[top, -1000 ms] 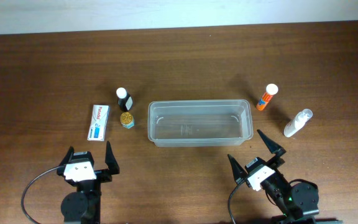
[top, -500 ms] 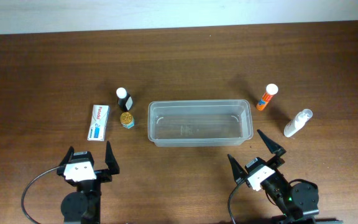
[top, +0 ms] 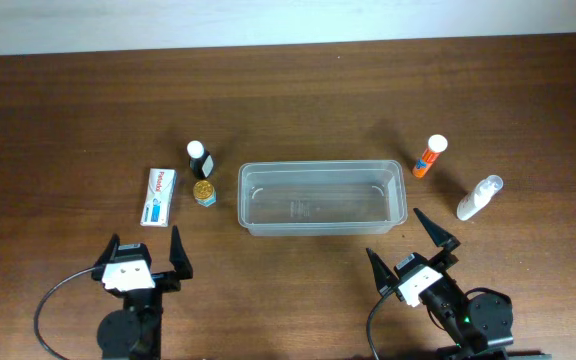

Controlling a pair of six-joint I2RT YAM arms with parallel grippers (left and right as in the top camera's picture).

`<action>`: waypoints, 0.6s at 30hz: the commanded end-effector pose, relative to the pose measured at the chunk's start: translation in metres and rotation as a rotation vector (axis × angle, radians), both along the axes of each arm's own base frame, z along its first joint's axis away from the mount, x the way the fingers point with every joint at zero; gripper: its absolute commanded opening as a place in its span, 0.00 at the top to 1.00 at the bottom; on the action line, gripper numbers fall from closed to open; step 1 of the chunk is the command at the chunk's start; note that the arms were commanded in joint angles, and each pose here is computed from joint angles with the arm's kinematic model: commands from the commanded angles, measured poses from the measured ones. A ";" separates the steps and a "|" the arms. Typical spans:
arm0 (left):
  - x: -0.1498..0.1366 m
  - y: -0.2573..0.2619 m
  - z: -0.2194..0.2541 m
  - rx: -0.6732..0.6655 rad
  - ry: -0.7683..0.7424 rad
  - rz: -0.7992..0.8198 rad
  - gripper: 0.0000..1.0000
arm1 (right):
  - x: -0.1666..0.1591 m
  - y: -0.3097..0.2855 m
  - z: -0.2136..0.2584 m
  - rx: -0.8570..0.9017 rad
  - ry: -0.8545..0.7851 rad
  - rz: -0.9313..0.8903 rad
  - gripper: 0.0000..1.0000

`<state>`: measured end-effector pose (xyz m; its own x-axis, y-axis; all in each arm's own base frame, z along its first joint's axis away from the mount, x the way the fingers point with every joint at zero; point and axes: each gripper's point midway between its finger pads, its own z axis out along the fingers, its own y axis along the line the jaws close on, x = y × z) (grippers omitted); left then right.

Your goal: Pack container

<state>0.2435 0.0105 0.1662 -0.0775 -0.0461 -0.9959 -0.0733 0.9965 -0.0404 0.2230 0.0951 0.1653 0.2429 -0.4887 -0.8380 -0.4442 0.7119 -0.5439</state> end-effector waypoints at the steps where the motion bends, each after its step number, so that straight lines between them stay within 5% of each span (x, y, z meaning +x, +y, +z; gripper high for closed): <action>1: 0.000 -0.021 0.009 0.003 -0.039 -0.119 0.01 | 0.001 -0.003 -0.002 0.006 0.005 -0.014 0.02; 18: -0.007 -0.027 0.129 0.034 -0.090 -0.159 0.01 | 0.001 -0.003 -0.002 0.006 0.005 -0.014 0.01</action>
